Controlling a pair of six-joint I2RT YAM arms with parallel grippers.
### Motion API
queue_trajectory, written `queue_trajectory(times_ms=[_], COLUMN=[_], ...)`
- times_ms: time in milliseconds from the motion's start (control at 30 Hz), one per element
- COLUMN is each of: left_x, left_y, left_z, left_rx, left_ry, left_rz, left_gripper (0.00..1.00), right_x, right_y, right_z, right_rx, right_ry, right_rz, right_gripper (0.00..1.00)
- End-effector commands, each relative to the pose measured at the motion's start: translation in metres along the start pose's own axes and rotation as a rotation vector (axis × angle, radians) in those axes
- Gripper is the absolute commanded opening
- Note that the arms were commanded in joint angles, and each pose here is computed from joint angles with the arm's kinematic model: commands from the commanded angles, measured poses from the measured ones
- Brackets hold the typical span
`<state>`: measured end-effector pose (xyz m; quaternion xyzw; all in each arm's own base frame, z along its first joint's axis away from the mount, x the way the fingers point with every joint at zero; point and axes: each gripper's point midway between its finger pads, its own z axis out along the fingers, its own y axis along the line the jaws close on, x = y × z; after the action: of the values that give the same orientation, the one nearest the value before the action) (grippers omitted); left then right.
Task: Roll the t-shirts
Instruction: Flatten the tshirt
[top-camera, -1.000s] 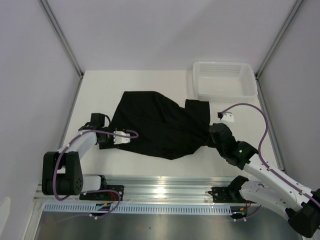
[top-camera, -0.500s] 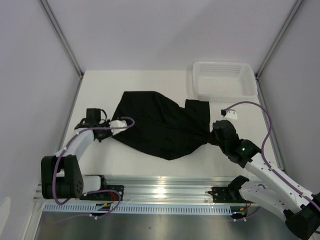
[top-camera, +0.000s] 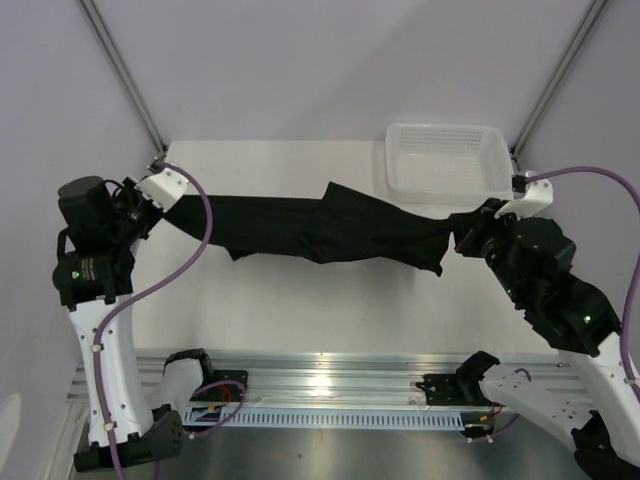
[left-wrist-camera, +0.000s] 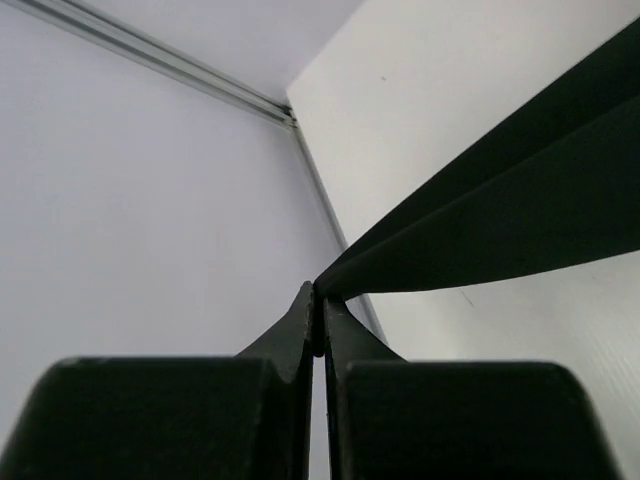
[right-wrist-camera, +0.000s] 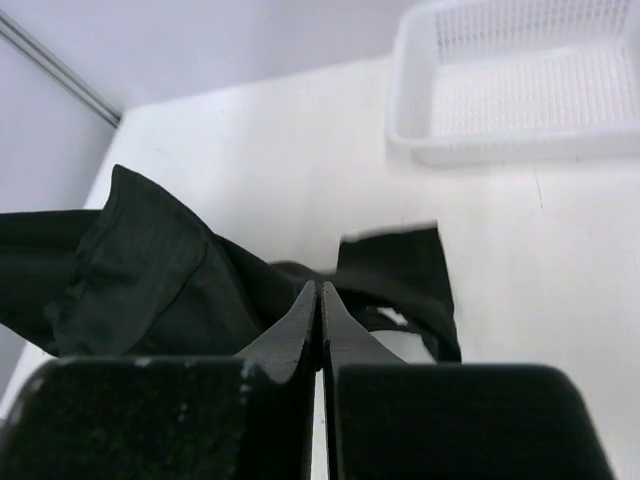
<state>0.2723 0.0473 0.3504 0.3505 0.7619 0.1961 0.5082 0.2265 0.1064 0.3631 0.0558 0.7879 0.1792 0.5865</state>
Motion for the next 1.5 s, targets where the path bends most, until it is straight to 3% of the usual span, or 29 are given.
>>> queue_trajectory(times_ms=[0, 100, 233, 300, 467, 567, 600, 733, 900, 933, 1000, 1033, 1067, 1133, 1167, 1200, 1267, 1300, 1467], left_x=[-0.004, -0.004, -0.001, 0.006, -0.041, -0.037, -0.047, -0.049, -0.052, -0.037, -0.025, -0.026, -0.012, 0.008, 0.046, 0.054, 0.088, 0.111, 0.184], left_y=[0.006, 0.021, 0.053, 0.060, 0.116, 0.128, 0.140, 0.162, 0.164, 0.151, 0.135, 0.133, 0.114, 0.089, 0.048, 0.044, 0.012, -0.010, -0.087], left_z=[-0.027, -0.015, 0.019, 0.048, 0.053, 0.069, 0.062, 0.062, 0.059, 0.072, 0.075, 0.074, 0.085, 0.089, 0.108, 0.103, 0.111, 0.112, 0.115], left_rx=[-0.006, -0.052, -0.107, -0.083, -0.170, -0.190, -0.224, -0.312, -0.331, -0.301, -0.280, -0.285, -0.235, -0.209, -0.121, -0.133, -0.071, -0.040, 0.113], left_ry=[0.041, 0.051, 0.093, 0.139, 0.045, 0.068, 0.044, 0.037, 0.009, 0.043, 0.058, 0.035, 0.055, 0.070, 0.149, 0.167, 0.229, 0.279, 0.436], left_rz=[-0.093, -0.108, -0.151, -0.223, -0.312, -0.338, -0.334, -0.323, -0.319, -0.324, -0.305, -0.284, -0.258, -0.190, -0.188, -0.162, -0.102, -0.091, -0.059], left_gripper=[0.01, 0.01, 0.01, 0.00, 0.01, 0.01, 0.00, 0.01, 0.01, 0.01, 0.00, 0.01, 0.01, 0.01, 0.01, 0.01, 0.01, 0.01, 0.00], right_x=[-0.016, -0.020, -0.027, -0.053, -0.108, -0.121, -0.149, -0.170, -0.163, -0.165, -0.131, -0.137, -0.092, -0.067, -0.059, -0.010, 0.015, 0.056, 0.150], right_y=[0.003, 0.007, 0.004, 0.017, 0.035, 0.051, 0.061, 0.066, 0.061, 0.062, 0.047, 0.047, 0.030, 0.024, 0.024, 0.007, 0.003, -0.010, -0.012], right_z=[-0.013, 0.008, 0.082, 0.110, 0.195, 0.230, 0.225, 0.239, 0.240, 0.230, 0.239, 0.224, 0.234, 0.230, 0.217, 0.221, 0.210, 0.208, 0.183], right_rx=[-0.023, 0.001, 0.023, -0.066, -0.109, -0.154, -0.177, -0.188, -0.194, -0.196, -0.171, -0.181, -0.152, -0.168, -0.180, -0.156, -0.158, -0.126, -0.080], right_ry=[0.007, 0.006, 0.063, 0.020, -0.064, -0.076, -0.136, -0.185, -0.168, -0.178, -0.123, -0.163, -0.075, -0.058, -0.060, 0.033, 0.053, 0.129, 0.307], right_rz=[-0.076, -0.136, -0.156, -0.101, -0.064, -0.042, -0.037, -0.053, -0.080, -0.088, -0.103, -0.105, -0.098, -0.080, -0.048, -0.027, 0.002, 0.019, -0.004], right_gripper=[0.00, 0.00, 0.00, 0.00, 0.00, 0.00, 0.00, 0.00, 0.00, 0.00, 0.00, 0.00, 0.00, 0.00, 0.00, 0.00, 0.00, 0.00, 0.00])
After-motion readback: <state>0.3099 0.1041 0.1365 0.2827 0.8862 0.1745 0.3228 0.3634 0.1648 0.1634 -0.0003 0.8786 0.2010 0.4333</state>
